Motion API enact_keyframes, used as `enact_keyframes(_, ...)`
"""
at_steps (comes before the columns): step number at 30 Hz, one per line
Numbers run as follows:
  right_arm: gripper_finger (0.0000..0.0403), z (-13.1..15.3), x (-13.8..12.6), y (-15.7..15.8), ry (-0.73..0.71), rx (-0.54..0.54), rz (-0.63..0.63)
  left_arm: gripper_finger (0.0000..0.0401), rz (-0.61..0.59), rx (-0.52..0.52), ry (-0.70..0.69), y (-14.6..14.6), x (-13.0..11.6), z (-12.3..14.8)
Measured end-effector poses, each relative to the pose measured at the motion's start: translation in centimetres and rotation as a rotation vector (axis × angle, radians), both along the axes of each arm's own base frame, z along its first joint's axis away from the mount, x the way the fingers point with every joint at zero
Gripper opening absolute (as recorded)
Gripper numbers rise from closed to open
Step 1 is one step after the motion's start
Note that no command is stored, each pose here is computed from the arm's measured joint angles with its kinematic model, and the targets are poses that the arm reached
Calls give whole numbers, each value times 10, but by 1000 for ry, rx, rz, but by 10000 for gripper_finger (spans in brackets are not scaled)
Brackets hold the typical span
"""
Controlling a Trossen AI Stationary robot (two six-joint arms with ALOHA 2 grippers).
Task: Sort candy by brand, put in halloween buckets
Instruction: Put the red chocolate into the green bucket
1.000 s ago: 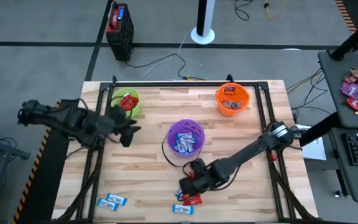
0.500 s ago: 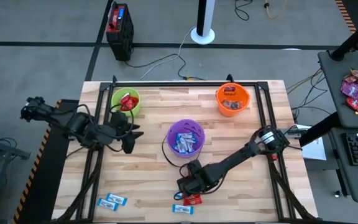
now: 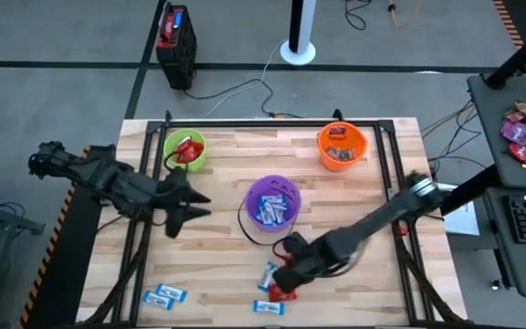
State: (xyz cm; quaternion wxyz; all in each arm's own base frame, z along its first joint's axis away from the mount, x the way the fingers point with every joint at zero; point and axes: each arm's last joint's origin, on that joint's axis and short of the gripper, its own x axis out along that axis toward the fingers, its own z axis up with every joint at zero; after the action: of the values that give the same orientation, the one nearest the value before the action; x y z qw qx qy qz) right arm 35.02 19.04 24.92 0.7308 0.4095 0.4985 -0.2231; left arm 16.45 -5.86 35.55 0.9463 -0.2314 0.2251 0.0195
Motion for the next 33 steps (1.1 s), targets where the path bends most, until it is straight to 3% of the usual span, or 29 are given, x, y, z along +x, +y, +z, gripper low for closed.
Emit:
enact_keyframes(3, 30, 47, -9, -8, -226, -29, 83, 171, -67, 0, -94, -3, 3, 7)
enact_keyframes(5, 30, 75, -11, -21, -399, -119, 66, 171, -69, -4, -137, -4, 7, 7)
enact_keyframes(10, 29, 127, -2, -51, -752, -497, 39, 171, -67, -17, -211, -13, 28, 1)
enact_keyframes(13, 29, 144, 8, -64, -856, -696, 4, 171, -63, -30, -272, -20, 44, -2)
enact_keyframes(21, 29, 152, 18, -87, -873, -831, -21, 184, 102, 33, -291, -25, 70, -8)
enact_keyframes(27, 29, 151, 19, -86, -881, -826, 30, 217, 241, 67, -311, -22, 76, -3)
enact_keyframes(33, 29, 151, 19, -89, -868, -849, 40, 229, 188, 118, -354, -26, 85, 3)
